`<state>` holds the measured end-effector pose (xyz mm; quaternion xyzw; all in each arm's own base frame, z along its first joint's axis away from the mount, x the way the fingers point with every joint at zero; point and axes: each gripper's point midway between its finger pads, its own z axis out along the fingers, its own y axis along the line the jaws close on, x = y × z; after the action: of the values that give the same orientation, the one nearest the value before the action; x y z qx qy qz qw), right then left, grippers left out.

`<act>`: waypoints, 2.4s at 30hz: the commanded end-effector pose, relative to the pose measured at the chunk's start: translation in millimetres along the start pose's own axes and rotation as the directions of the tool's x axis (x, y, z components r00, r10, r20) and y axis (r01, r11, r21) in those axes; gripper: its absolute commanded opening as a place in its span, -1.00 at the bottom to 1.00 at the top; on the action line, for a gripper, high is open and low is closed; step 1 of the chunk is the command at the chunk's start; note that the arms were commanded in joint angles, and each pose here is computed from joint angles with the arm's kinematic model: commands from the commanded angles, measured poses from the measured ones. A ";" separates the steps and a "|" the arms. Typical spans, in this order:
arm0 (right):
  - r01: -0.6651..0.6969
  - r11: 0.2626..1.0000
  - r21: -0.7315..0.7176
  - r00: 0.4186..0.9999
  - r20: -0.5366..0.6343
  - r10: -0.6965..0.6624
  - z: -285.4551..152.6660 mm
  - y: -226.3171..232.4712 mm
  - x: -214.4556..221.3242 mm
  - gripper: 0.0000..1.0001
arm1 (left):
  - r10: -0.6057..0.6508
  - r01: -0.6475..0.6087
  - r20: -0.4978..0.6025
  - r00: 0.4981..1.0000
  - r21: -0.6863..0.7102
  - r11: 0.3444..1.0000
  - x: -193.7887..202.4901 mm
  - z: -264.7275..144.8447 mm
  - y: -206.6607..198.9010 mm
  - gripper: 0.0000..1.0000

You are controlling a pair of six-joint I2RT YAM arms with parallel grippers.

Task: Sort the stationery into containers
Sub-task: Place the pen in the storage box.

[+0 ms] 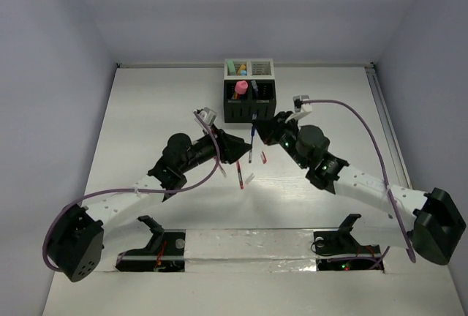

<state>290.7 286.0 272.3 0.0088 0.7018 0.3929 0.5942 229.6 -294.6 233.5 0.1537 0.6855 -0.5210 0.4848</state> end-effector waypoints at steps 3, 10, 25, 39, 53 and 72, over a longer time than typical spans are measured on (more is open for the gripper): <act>0.041 0.994 0.101 0.993 0.109 -0.052 35.1 -27.7 -56.6 -1.00 | 0.081 -0.083 0.074 0.994 0.018 0.996 -12.6 -8.8 -6.5 0.11; 0.230 0.936 0.267 0.934 0.211 -0.289 81.3 -67.7 -116.1 -1.00 | 0.121 -0.114 0.093 0.988 -0.072 0.991 -8.4 -25.1 9.1 0.43; 0.525 0.777 0.348 0.789 0.143 -0.597 185.3 -123.2 -124.2 -1.00 | 0.139 -0.113 0.114 0.984 -0.206 0.972 -10.2 -33.2 34.0 0.74; 0.547 0.759 0.354 0.744 0.210 -0.634 201.1 -121.7 -144.6 -1.00 | 0.132 -0.110 0.089 0.987 -0.215 0.970 -2.5 -27.5 40.9 0.73; 0.510 0.800 0.315 0.799 0.173 -0.577 198.4 -149.9 -89.4 -1.00 | 0.141 -0.116 0.097 0.985 -0.231 0.966 -4.8 -28.2 43.5 0.73; 0.239 0.965 0.112 0.968 -0.102 -0.228 91.5 -84.5 -43.9 -0.11 | 0.170 -0.091 0.187 0.967 -0.369 0.925 -25.6 -51.7 58.1 0.73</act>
<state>462.9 241.3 310.9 -0.0587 0.6789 0.2165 0.6992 251.7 -234.3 209.4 0.0821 0.7137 -0.3871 0.5779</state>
